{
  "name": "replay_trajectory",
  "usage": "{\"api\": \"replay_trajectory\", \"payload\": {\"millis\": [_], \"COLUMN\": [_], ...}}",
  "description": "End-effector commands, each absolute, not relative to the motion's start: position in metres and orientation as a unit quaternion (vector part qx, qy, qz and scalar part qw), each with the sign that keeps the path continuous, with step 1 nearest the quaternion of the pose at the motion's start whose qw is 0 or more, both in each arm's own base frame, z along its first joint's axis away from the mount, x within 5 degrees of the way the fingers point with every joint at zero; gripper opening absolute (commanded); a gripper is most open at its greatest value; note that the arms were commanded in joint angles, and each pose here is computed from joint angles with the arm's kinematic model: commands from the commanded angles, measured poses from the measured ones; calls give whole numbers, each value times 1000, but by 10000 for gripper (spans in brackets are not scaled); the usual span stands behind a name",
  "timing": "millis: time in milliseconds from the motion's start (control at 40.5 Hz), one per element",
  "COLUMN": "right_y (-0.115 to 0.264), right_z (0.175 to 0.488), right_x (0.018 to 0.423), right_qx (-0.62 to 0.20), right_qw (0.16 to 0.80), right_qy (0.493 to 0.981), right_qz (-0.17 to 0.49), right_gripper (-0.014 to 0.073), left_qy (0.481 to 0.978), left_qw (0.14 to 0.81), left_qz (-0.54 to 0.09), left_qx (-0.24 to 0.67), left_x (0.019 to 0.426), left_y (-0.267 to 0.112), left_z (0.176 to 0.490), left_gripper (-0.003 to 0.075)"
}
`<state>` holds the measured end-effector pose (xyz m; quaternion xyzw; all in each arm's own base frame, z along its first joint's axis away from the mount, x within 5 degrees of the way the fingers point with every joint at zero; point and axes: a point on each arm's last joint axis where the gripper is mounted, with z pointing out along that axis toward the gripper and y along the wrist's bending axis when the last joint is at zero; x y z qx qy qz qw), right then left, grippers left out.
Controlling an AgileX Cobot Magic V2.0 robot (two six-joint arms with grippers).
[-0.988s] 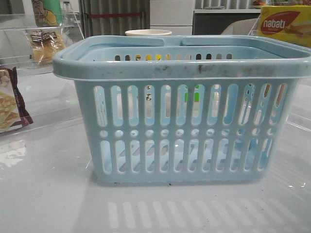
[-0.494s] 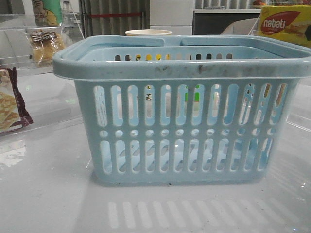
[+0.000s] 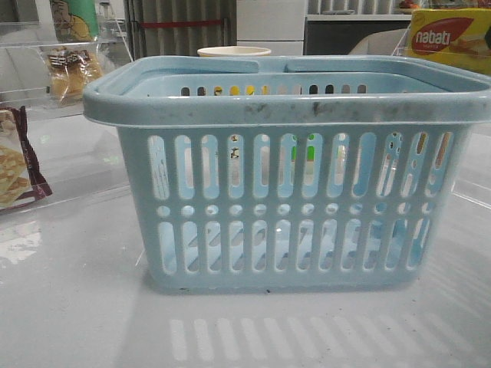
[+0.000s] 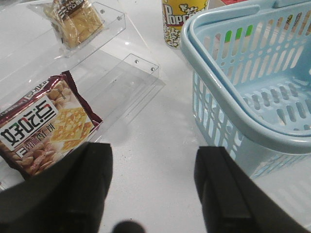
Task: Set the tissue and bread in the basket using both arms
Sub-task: 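Grasp the white tissue pack with the right gripper and lift it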
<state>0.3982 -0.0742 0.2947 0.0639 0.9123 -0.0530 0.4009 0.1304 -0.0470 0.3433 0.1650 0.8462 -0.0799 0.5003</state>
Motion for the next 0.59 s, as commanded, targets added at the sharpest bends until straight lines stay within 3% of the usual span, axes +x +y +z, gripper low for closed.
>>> {"api": "replay_trajectory", "payload": {"millis": [0,346,568], "right_y": [-69,-7,52], "right_z": [362,442,463], "right_x": [375,297,265], "right_qx": [67,6,-83], "right_qw": [490,542,561], "right_qy": [868,841,821], "right_qz": [-51,0,60], "right_gripper": [202,202,202], "left_qy": [819,819,819], "left_qw": [544,544,544], "left_qz": [-88,-88,-88], "left_qx": [163,163,163], "left_x": [133,133,133], "left_y": [-49,-49,-49], "left_z": [358,358,358], "left_gripper": [434,434,434]}}
